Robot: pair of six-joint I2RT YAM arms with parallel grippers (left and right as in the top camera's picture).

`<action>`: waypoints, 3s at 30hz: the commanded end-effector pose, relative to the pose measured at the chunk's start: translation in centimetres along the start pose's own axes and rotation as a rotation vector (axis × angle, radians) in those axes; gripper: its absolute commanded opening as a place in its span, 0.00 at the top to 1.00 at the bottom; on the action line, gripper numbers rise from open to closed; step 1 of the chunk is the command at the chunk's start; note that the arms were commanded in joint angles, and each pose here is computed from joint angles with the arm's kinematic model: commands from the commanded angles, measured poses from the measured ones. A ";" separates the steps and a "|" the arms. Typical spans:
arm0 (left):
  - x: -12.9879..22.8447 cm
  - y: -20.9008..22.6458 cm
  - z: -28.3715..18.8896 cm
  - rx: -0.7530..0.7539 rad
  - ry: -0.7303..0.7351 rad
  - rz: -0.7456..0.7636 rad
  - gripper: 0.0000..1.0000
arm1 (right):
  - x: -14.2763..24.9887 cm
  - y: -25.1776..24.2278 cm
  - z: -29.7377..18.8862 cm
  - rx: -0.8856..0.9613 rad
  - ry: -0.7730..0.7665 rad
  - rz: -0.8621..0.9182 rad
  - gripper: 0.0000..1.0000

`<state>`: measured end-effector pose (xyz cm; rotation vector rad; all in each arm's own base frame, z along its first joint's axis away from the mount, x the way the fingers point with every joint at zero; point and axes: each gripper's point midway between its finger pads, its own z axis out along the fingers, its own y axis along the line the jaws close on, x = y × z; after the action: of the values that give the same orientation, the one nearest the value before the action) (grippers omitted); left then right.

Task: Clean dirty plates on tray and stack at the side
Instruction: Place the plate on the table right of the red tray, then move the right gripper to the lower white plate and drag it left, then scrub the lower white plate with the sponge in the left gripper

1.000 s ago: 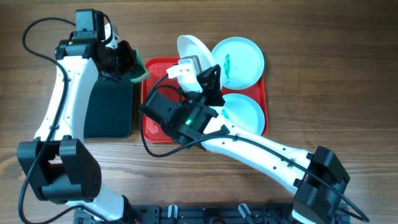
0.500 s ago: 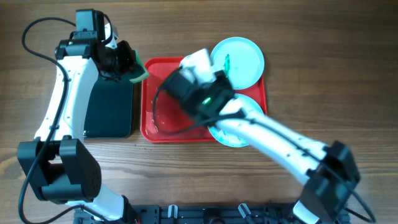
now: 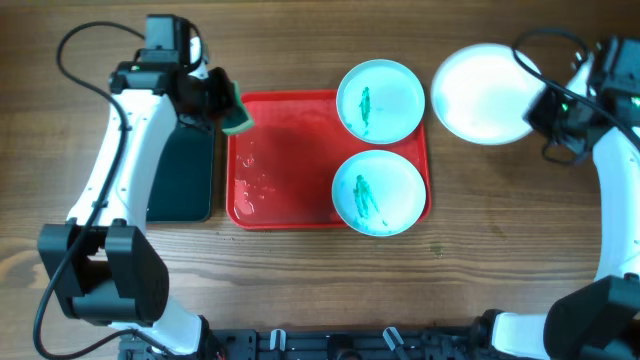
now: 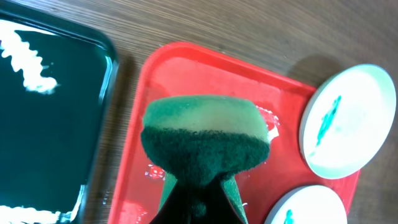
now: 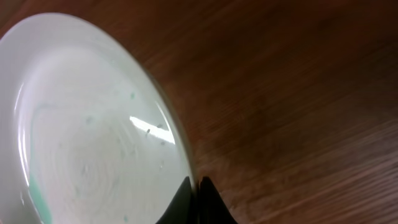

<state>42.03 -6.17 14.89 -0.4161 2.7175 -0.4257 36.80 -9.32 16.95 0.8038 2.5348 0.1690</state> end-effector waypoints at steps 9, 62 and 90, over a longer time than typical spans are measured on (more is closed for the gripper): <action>0.4 -0.7 0.4 -0.079 -0.025 0.053 0.96 | 6.4 -8.7 10.0 0.159 -0.040 0.148 0.96; 0.5 -0.6 0.4 -0.088 -0.023 0.052 0.96 | 24.6 21.9 9.0 -0.274 0.259 -0.414 0.96; 4.4 -1.6 4.3 -0.149 0.091 0.035 0.96 | 25.2 24.3 13.4 -0.364 0.324 -0.403 0.66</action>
<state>39.97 -10.26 10.63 -0.4021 2.8556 -0.2658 36.80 24.60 1.34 0.2191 2.8014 0.6507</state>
